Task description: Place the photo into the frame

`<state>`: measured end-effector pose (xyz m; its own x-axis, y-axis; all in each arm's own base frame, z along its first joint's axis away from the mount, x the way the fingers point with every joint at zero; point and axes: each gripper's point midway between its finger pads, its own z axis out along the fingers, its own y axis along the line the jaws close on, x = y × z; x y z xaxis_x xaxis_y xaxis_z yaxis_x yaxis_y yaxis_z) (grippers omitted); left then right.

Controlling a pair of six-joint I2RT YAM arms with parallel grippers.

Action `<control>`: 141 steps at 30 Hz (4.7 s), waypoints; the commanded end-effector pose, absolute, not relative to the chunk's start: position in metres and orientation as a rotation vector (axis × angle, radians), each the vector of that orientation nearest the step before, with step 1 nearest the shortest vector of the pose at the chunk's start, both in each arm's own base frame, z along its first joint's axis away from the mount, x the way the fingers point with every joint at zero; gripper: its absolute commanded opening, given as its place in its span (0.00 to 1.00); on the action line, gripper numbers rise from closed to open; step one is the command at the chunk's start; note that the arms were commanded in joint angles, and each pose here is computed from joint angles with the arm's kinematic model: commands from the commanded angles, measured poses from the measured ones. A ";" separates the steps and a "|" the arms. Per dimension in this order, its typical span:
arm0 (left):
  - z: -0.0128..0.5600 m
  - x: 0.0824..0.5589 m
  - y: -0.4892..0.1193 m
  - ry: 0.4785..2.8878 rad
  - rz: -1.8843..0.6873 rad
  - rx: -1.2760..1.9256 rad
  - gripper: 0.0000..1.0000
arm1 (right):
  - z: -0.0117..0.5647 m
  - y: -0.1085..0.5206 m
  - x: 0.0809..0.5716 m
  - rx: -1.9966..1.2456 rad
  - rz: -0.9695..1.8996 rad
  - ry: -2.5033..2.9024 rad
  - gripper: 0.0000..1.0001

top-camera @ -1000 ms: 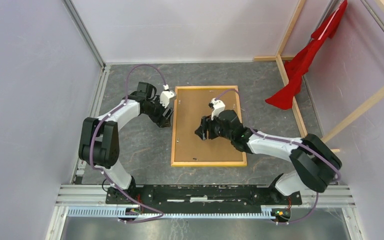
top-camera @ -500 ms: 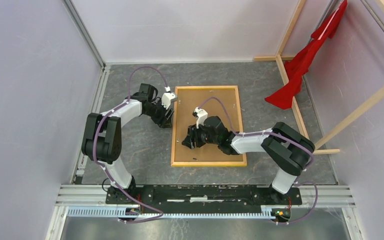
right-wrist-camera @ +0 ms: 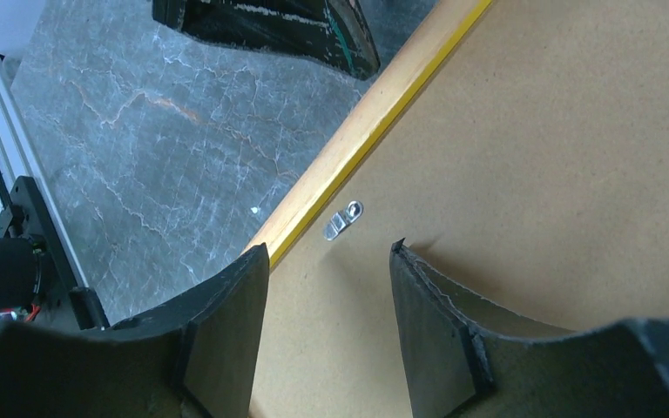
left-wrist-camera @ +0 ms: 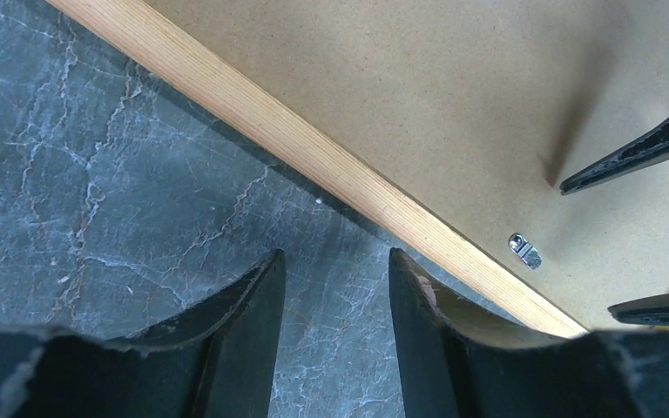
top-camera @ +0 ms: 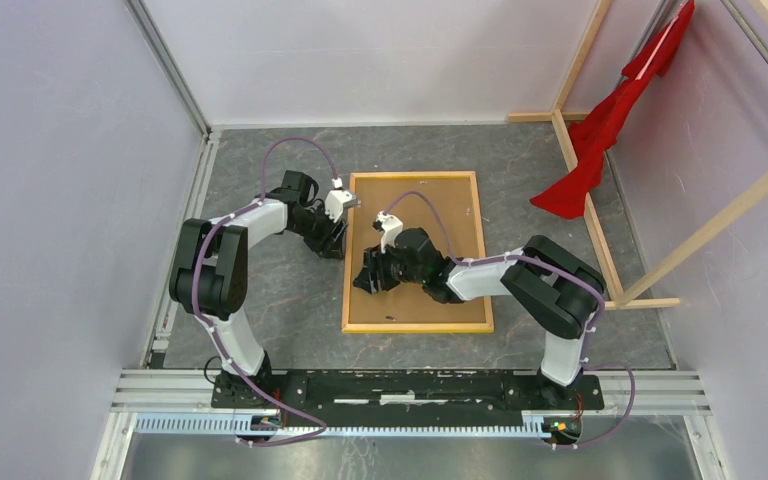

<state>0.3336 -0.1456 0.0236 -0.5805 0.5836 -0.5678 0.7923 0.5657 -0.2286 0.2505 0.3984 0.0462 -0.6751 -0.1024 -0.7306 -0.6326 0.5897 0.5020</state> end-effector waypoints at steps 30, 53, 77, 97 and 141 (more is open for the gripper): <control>0.036 0.342 -0.162 2.309 -0.748 1.169 0.53 | 0.037 0.419 0.249 -0.662 1.043 2.162 0.59; 0.031 0.341 -0.159 2.323 -0.729 1.181 0.45 | 0.020 0.421 0.240 -0.694 1.020 2.217 0.57; 0.031 0.340 -0.158 2.316 -0.714 1.196 0.43 | 0.025 0.412 0.221 -0.692 1.033 2.231 0.55; 0.030 0.337 -0.155 2.321 -0.691 1.207 0.43 | 0.012 0.419 0.233 -0.667 0.990 2.248 0.55; 0.034 0.341 -0.151 2.323 -0.647 1.229 0.43 | 0.065 0.409 0.259 -0.632 1.036 2.089 0.56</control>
